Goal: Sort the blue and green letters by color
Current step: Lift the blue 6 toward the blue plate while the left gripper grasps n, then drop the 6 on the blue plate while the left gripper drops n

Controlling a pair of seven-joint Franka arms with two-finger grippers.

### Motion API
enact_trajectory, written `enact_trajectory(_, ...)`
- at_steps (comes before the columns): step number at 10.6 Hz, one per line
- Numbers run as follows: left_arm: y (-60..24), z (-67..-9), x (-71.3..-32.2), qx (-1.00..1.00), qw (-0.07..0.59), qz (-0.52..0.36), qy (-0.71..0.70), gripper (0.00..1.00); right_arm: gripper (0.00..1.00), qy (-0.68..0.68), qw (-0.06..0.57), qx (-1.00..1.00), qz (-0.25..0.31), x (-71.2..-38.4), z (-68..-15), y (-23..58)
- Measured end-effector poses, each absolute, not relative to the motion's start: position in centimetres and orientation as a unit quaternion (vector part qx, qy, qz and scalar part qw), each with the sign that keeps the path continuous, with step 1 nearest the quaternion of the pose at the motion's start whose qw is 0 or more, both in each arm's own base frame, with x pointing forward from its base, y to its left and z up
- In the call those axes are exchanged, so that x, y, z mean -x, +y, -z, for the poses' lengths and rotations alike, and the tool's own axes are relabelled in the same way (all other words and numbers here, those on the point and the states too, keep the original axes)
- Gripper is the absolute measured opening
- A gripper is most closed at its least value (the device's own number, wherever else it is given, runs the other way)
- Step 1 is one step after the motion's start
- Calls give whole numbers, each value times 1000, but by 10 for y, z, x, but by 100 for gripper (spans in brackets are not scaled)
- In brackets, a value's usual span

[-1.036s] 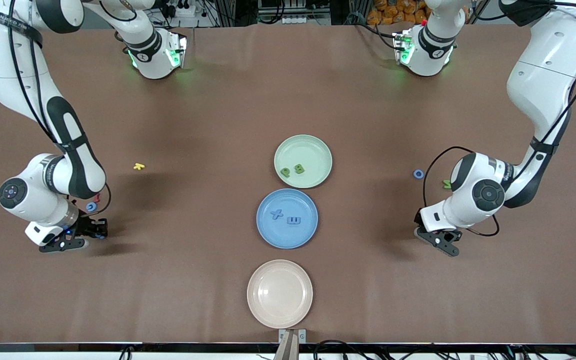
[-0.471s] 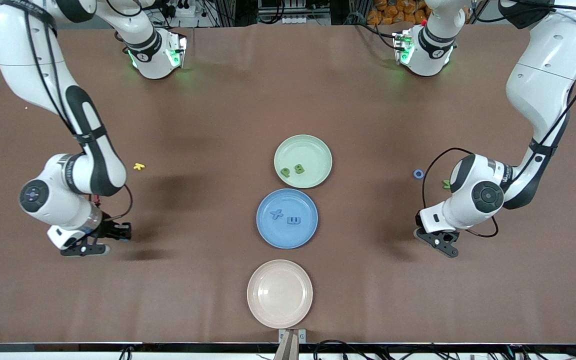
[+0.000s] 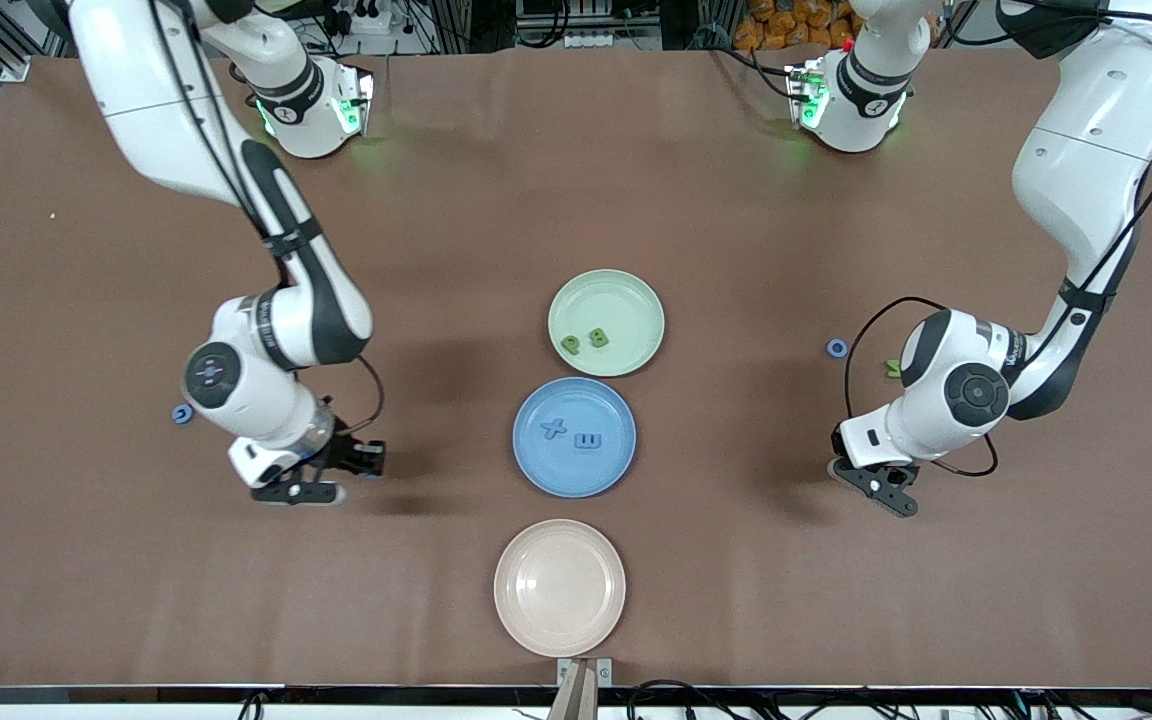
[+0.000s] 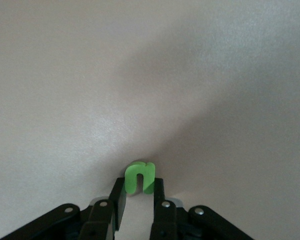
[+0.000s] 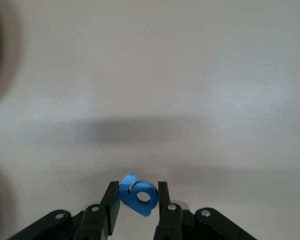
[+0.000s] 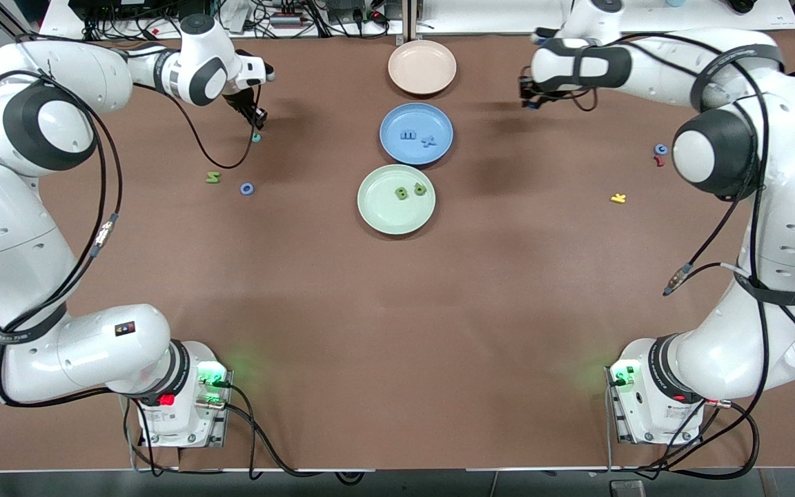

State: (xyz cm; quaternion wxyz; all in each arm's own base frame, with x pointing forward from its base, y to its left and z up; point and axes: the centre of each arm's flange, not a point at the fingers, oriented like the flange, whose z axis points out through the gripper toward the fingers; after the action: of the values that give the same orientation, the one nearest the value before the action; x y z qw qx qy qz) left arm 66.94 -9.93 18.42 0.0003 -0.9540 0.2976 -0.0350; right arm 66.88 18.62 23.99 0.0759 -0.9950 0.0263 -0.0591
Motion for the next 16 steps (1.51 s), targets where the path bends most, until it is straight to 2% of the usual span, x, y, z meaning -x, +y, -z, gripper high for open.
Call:
enact_trajectory(5,-119,-210,-677,957,-13,39,286,26,36,-26,95,993,69,-638,-251,322)
enact_trajectory(10,-208,-262,-645,980,-39,-18,196,26,36,-53,134,986,89,-603,-242,428)
enact_trajectory(11,-229,-272,-635,984,-42,-29,168,26,39,-53,141,985,88,-597,-237,437)
enact_trajectory(14,-294,-279,-594,993,-40,-65,88,26,79,-50,143,985,86,-594,-233,442)
enact_trajectory(16,-350,-274,-557,996,-27,-77,38,26,100,-43,140,985,86,-601,-233,432)
